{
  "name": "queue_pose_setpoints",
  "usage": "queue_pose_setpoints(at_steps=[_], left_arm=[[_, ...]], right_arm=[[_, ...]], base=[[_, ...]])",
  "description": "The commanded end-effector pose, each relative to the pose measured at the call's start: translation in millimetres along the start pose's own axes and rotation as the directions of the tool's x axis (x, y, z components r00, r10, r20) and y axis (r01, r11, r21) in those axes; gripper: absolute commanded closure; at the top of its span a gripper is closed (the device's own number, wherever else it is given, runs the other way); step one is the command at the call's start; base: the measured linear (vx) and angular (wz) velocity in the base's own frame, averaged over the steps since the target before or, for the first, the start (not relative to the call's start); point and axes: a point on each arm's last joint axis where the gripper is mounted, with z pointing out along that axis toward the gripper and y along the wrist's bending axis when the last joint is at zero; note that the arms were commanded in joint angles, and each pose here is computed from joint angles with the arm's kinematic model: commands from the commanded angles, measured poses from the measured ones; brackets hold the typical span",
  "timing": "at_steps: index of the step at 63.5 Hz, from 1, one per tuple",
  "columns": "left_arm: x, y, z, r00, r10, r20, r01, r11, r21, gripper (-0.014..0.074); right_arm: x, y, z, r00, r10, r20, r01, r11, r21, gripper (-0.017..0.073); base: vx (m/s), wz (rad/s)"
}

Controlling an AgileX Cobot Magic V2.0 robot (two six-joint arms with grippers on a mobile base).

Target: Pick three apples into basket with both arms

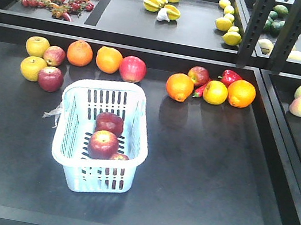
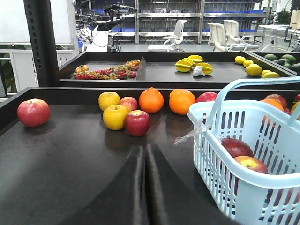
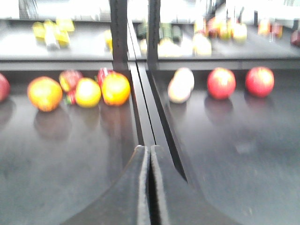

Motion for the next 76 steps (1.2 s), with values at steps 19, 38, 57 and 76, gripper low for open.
queue_pose_setpoints(at_steps=[19,38,57,76], left_arm=[[1,-1.5,0,0.998,-0.013,0.055,0.011,1.000,0.023,0.0600],[1,-1.5,0,0.998,-0.013,0.055,0.011,1.000,0.023,0.0600],[1,-1.5,0,0.998,-0.013,0.055,0.011,1.000,0.023,0.0600],[1,-1.5,0,0.998,-0.013,0.055,0.011,1.000,0.023,0.0600]], right_arm=[[31,3.5,-17,0.973,0.058,0.225,-0.055,0.998,-0.022,0.0568],[48,6.1,-10,0.959,0.122,0.257,-0.112,0.992,-0.053,0.0568],[48,10.5,-10,0.963,0.077,0.258,-0.048,0.992,-0.117,0.0568],[48,13.8,-11,0.964,0.035,0.265,0.009,0.987,-0.162,0.0568]], base=[[0.00,0.00],[0.00,0.00],[0.00,0.00],[0.00,0.00]])
